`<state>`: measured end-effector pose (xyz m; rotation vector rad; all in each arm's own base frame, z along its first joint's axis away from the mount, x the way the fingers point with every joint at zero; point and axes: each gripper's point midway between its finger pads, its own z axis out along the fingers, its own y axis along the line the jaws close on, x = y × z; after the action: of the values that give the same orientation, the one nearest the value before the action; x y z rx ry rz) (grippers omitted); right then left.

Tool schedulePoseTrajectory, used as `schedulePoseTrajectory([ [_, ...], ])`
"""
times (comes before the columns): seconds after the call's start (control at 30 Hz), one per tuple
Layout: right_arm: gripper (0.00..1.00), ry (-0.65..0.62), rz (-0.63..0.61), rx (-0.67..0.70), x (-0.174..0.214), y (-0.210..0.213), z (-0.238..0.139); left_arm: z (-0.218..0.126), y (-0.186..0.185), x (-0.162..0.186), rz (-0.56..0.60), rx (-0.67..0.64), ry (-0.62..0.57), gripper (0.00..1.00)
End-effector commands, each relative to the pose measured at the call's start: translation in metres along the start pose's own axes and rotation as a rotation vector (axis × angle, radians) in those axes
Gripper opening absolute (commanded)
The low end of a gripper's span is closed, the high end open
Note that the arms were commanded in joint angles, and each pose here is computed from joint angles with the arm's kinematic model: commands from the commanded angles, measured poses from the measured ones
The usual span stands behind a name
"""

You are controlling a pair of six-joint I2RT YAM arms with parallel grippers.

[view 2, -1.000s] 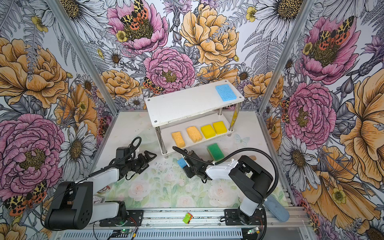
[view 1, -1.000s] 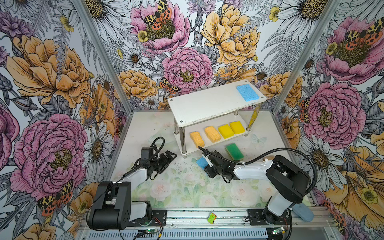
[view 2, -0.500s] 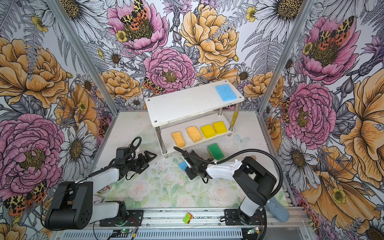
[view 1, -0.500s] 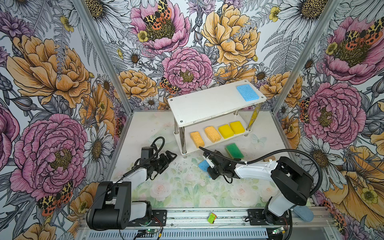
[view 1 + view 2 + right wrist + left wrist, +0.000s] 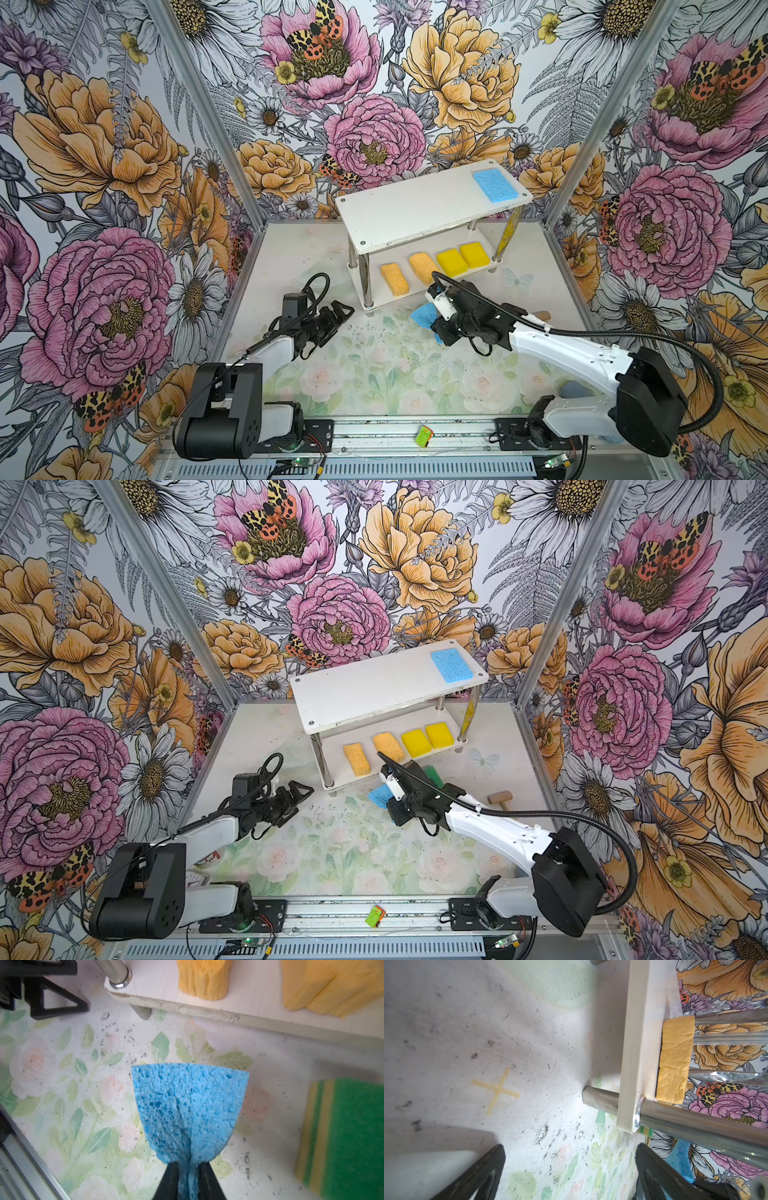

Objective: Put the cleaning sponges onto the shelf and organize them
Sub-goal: 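Lift the blue sponge with the right gripper up above the shelf's top board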

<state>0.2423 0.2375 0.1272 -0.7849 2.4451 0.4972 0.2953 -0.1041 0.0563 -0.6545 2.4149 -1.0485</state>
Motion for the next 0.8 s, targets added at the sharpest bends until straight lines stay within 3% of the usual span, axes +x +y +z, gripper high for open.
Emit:
schedulePoseTrajectory([
  [0.0,0.18,-0.052,-0.016,-0.044,-0.017,0.007,-0.04,0.001,-0.009,-0.01,0.016,0.026,-0.022,0.99],
  [0.23,0.17,-0.142,-0.014,-0.126,-0.052,0.015,-0.112,0.002,-0.01,-0.012,0.016,0.029,-0.018,0.99],
  [0.53,0.16,-0.249,-0.079,-0.057,-0.101,0.002,-0.183,0.002,-0.011,-0.014,0.017,0.031,-0.022,0.99],
  [0.77,0.14,-0.299,-0.119,0.046,-0.144,-0.025,-0.207,0.003,-0.011,-0.014,0.019,0.034,-0.019,0.99],
])
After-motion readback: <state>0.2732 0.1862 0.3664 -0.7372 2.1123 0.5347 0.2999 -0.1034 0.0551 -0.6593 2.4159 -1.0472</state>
